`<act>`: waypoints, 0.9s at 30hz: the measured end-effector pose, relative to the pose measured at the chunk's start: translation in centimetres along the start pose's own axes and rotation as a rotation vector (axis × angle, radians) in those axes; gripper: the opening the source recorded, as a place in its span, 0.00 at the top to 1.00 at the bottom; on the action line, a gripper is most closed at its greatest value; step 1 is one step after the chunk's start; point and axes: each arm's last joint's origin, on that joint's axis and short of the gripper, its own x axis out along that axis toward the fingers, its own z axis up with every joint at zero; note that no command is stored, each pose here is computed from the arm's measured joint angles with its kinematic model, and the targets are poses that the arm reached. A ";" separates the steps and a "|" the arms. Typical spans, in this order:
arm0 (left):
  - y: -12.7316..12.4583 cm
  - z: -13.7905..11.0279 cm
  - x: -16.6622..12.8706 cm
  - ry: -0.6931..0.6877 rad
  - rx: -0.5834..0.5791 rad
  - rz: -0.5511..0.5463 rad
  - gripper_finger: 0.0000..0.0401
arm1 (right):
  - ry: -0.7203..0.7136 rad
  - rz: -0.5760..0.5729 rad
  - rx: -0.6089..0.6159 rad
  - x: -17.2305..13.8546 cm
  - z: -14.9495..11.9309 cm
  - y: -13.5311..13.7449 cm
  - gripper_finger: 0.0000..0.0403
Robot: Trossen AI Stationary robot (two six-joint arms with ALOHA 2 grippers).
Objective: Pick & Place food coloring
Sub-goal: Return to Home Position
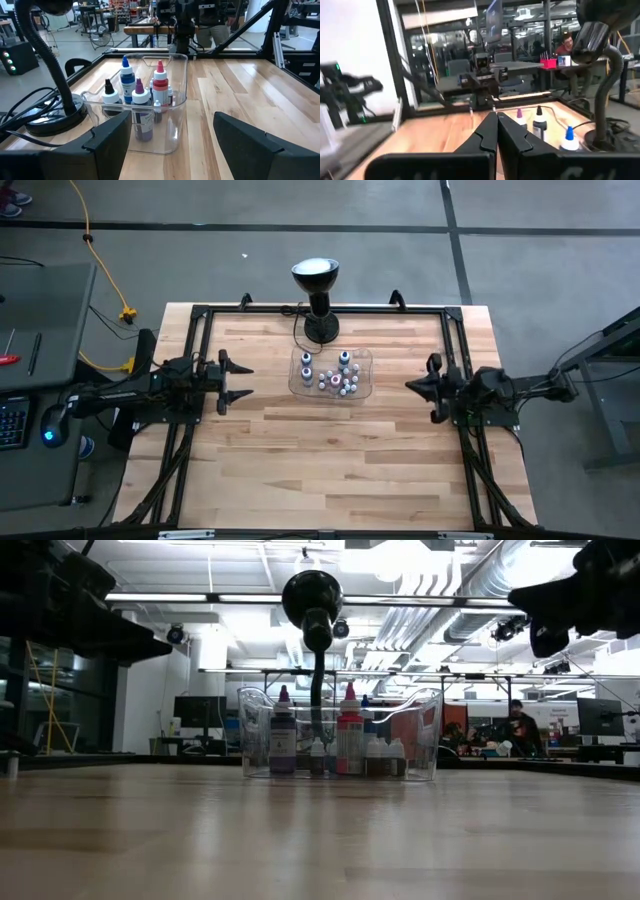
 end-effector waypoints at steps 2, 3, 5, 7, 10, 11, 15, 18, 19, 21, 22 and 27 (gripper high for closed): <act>0.0 0.0 0.0 0.000 0.000 0.000 0.31 | 0.014 0.023 -0.075 0.0 -0.1 0.1 1.00; 0.0 0.0 0.0 -0.001 0.000 0.000 0.31 | 0.016 0.050 -0.128 0.0 -0.2 0.1 1.00; 0.0 0.0 0.0 0.000 0.000 0.000 0.31 | 0.022 0.097 -0.207 0.0 -0.2 0.3 1.00; 0.0 0.0 0.0 0.000 0.000 0.000 0.31 | 0.032 0.091 -0.198 0.0 -0.3 0.2 1.00; 0.0 0.0 0.0 -0.001 0.000 0.000 0.31 | 0.062 0.034 -0.160 0.0 -0.6 0.0 1.00; 0.0 0.0 0.0 -0.001 0.000 0.000 0.31 | 0.074 0.014 -0.157 0.0 -0.7 0.0 1.00; 0.0 0.0 0.0 -0.001 0.000 0.000 0.31 | 0.080 -0.050 -0.161 0.0 -0.8 -0.2 1.00; 0.0 0.0 0.0 -0.001 0.000 0.000 0.31 | 0.080 -0.073 -0.162 0.0 -0.8 -0.3 1.00; 0.0 0.0 0.0 -0.001 0.000 0.000 0.31 | 0.080 -0.075 -0.162 0.0 -0.8 -0.3 1.00; 0.0 0.0 0.0 -0.001 0.000 0.000 0.31 | 0.080 -0.075 -0.162 0.0 -0.8 -0.3 1.00; 0.0 0.0 0.0 -0.001 0.000 0.000 0.31 | 0.080 -0.075 -0.162 0.0 -0.8 -0.3 1.00; 0.0 0.0 0.0 -0.001 0.000 0.000 0.31 | 0.080 -0.075 -0.162 0.0 -0.8 -0.3 1.00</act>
